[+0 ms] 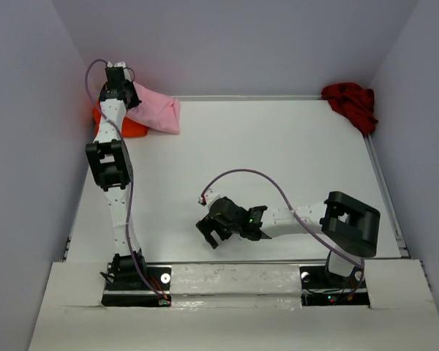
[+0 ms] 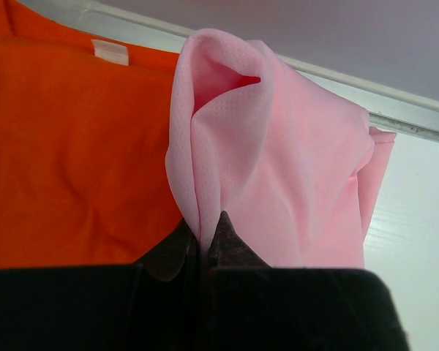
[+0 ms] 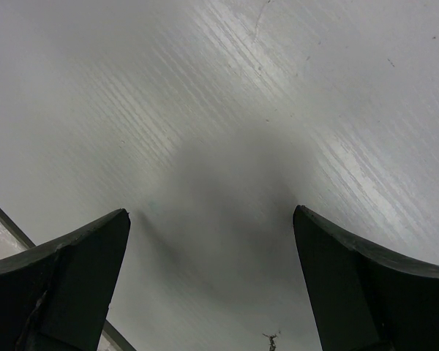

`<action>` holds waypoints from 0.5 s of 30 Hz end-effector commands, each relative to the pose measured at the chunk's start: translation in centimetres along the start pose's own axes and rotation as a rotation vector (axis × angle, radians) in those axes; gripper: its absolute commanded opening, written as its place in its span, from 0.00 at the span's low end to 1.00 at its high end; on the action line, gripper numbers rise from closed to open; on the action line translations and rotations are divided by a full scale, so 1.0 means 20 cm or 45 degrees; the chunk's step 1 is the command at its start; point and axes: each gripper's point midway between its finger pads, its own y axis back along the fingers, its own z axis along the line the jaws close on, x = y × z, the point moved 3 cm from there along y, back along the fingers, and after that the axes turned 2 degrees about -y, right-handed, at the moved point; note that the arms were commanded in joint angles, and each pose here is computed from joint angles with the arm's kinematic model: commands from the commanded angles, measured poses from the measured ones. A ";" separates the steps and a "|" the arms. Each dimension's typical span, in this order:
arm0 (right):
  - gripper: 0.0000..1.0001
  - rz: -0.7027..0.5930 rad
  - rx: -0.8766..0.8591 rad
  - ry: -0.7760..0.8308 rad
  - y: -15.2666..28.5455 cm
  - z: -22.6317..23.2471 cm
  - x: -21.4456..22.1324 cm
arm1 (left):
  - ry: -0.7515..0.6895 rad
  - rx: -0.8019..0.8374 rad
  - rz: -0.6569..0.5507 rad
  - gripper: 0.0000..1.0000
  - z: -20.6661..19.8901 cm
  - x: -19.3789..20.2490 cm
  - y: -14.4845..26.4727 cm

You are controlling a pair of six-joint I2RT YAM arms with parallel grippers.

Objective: Fold and stack the t-shirts
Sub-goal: Neatly place the folded tshirt to the corner

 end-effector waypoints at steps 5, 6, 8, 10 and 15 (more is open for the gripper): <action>0.98 -0.043 -0.048 0.008 -0.03 0.05 -0.03 | 0.017 -0.022 -0.210 0.00 0.16 -0.35 0.28; 0.98 -0.039 -0.053 0.009 -0.03 0.05 -0.03 | 0.037 -0.024 -0.223 0.00 0.20 -0.37 0.29; 0.98 -0.040 -0.057 0.008 -0.03 0.05 -0.02 | 0.061 -0.014 -0.239 0.00 0.23 -0.39 0.30; 0.98 -0.033 -0.065 0.009 -0.03 0.06 -0.02 | 0.066 -0.012 -0.243 0.00 0.24 -0.40 0.31; 0.98 -0.035 -0.070 0.009 -0.03 0.06 -0.02 | 0.074 0.001 -0.283 0.00 0.23 -0.46 0.38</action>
